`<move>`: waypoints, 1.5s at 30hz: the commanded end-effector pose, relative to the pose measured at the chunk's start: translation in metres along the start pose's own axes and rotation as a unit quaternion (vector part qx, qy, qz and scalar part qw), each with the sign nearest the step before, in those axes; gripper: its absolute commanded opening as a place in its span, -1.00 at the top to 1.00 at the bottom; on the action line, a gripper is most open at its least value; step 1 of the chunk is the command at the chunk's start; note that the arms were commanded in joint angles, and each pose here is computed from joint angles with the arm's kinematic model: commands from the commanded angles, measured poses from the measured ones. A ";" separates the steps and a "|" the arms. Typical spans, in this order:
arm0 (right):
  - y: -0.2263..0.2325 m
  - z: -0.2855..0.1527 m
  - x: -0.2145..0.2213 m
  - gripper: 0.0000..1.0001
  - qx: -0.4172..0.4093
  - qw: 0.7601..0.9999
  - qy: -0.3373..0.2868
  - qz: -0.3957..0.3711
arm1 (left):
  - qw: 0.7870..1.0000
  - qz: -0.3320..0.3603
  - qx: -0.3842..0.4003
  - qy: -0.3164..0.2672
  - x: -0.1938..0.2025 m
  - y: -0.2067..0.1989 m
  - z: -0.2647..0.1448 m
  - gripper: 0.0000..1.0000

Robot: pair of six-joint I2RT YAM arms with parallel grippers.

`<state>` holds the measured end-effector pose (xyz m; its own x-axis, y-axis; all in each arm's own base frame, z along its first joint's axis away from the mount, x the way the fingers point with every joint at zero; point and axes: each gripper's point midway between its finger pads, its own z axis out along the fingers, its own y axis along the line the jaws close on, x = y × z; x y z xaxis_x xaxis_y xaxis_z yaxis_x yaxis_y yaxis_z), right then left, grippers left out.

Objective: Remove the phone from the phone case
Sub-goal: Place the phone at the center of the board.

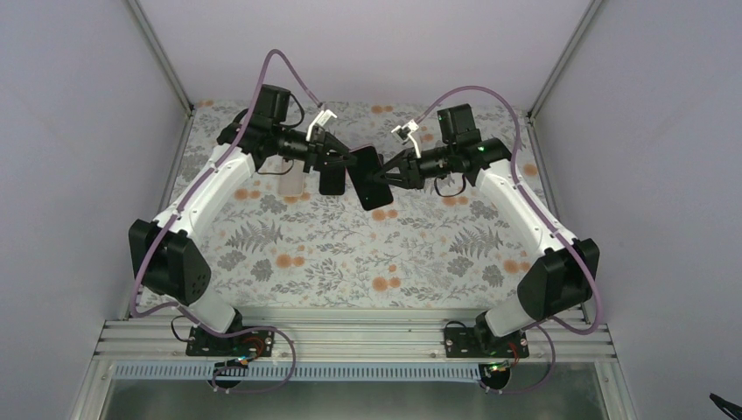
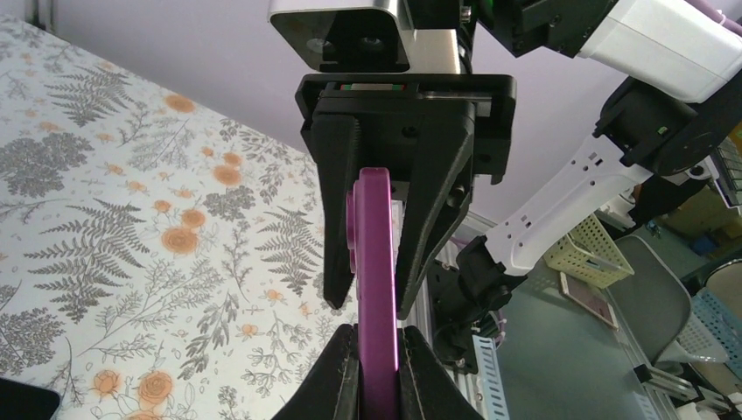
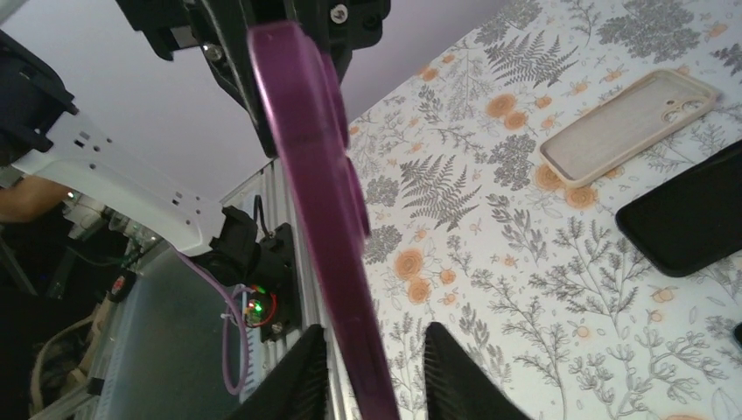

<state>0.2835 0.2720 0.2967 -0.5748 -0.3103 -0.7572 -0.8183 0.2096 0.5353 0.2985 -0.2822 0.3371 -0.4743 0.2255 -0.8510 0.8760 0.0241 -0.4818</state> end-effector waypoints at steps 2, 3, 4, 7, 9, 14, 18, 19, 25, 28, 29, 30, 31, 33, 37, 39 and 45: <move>0.002 0.006 0.002 0.76 -0.012 1.000 0.001 0.006 | 0.999 0.035 0.018 -0.008 -0.015 -0.010 0.001 0.95; 0.002 0.006 0.002 0.88 -0.011 1.000 0.001 0.007 | 0.999 0.034 0.017 -0.008 -0.015 -0.009 0.002 0.95; 0.001 0.006 0.002 0.92 -0.009 1.000 0.001 0.009 | 0.999 0.033 0.015 -0.008 -0.016 -0.008 0.002 0.95; 0.002 0.003 0.002 0.92 -0.007 1.000 -0.005 0.014 | 1.000 0.028 0.000 -0.007 -0.016 -0.001 0.002 0.63; -0.002 -0.001 0.002 0.92 -0.003 1.000 -0.012 0.017 | 1.000 0.025 -0.011 -0.007 -0.017 0.002 0.001 -0.05; -0.027 -0.018 0.006 0.92 0.021 0.998 -0.029 0.049 | 0.998 0.025 -0.056 -0.014 -0.022 0.014 -0.009 -0.90; -0.060 -0.029 0.015 0.92 0.048 0.995 -0.033 0.080 | 0.996 0.021 -0.084 -0.021 -0.025 0.022 -0.018 -1.00; -0.068 -0.030 0.017 0.92 0.056 0.994 -0.033 0.087 | 0.995 0.019 -0.091 -0.022 -0.025 0.025 -0.020 -1.00; -0.133 -0.047 0.035 0.92 0.101 0.982 -0.040 0.156 | 0.993 0.009 -0.113 -0.032 -0.025 0.034 -0.031 -1.00; -0.167 -0.054 0.046 0.92 0.122 0.973 -0.042 0.192 | 0.992 0.007 -0.117 -0.034 -0.025 0.035 -0.033 -1.00; -0.176 -0.055 0.048 0.93 0.128 0.971 -0.044 0.199 | 0.992 0.007 -0.119 -0.035 -0.025 0.035 -0.034 -1.00; -0.185 -0.057 0.051 0.92 0.131 0.968 -0.045 0.210 | 0.992 0.009 -0.119 -0.036 -0.026 0.034 -0.035 -1.00; -0.194 -0.058 0.054 0.92 0.136 0.965 -0.045 0.219 | 0.992 0.008 -0.120 -0.036 -0.026 0.034 -0.035 -1.00; -0.210 -0.061 0.058 0.92 0.139 0.960 -0.050 0.239 | 0.992 0.009 -0.121 -0.038 -0.026 0.034 -0.037 -1.00; -0.236 -0.061 0.067 0.92 0.141 0.952 -0.056 0.267 | 0.992 0.004 -0.124 -0.040 -0.024 0.035 -0.038 -1.00; -0.247 -0.060 0.070 0.92 0.140 0.948 -0.057 0.281 | 0.991 0.003 -0.124 -0.041 -0.023 0.035 -0.039 -1.00; -0.270 -0.052 0.073 0.92 0.128 0.940 -0.060 0.309 | 0.991 -0.001 -0.124 -0.042 -0.022 0.036 -0.040 -1.00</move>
<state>0.4436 0.1411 0.1050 -0.9326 0.0168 -0.3604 -0.2826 0.5870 0.7586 0.3477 -0.2506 0.3338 -0.5104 0.1606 -0.8448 0.8458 0.2713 -0.4594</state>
